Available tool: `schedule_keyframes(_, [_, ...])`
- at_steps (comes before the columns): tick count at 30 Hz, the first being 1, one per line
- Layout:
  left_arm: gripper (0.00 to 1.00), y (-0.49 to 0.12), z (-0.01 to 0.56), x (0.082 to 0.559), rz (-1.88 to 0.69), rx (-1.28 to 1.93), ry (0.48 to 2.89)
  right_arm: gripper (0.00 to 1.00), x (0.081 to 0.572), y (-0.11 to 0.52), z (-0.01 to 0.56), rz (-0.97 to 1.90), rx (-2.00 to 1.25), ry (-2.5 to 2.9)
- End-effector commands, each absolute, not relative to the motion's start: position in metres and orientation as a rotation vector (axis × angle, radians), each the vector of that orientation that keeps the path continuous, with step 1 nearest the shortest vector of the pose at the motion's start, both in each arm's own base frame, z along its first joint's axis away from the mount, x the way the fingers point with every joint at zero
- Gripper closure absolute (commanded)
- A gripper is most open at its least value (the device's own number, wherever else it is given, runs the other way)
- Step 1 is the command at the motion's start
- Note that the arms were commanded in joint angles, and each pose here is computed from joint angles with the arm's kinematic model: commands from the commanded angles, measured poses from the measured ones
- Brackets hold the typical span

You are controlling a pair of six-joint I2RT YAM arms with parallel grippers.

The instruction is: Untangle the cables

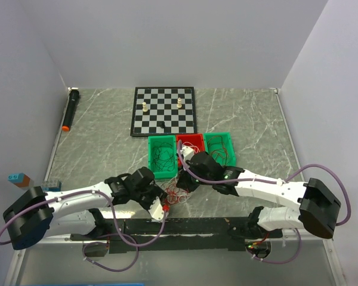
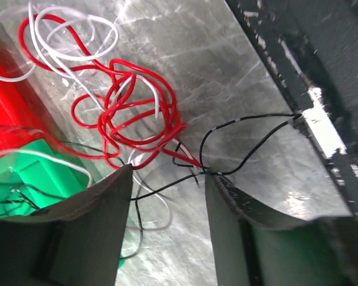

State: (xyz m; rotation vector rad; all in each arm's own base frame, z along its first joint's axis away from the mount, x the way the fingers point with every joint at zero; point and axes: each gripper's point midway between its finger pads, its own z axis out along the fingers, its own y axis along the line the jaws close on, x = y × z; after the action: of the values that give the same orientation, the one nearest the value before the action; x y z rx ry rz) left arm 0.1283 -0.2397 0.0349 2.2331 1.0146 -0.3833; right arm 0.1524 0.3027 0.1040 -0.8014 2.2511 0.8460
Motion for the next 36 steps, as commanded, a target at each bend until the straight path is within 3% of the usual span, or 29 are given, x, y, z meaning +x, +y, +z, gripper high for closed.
schedule_keyframes(1, [0.45,-0.259,0.045,0.14,-0.312,2.202,0.835,0.98,0.143,0.312,0.109,0.941,-0.822,2.22])
schedule_keyframes(10, [0.48,-0.269,0.044,0.131,-0.336,2.177,0.778,1.0,0.137,0.317,0.107,0.989,-0.848,2.232])
schedule_keyframes(15, [0.99,-0.265,0.037,0.121,-0.346,2.228,0.73,1.0,0.141,0.314,0.12,0.985,-0.839,2.207])
schedule_keyframes(25, [0.99,-0.207,0.041,0.117,-0.305,2.342,1.031,1.0,0.17,0.27,0.181,0.915,-0.715,2.074])
schedule_keyframes(36, [0.99,-0.161,0.05,0.103,-0.255,2.393,1.134,1.0,0.194,0.206,0.315,0.776,-0.54,1.784])
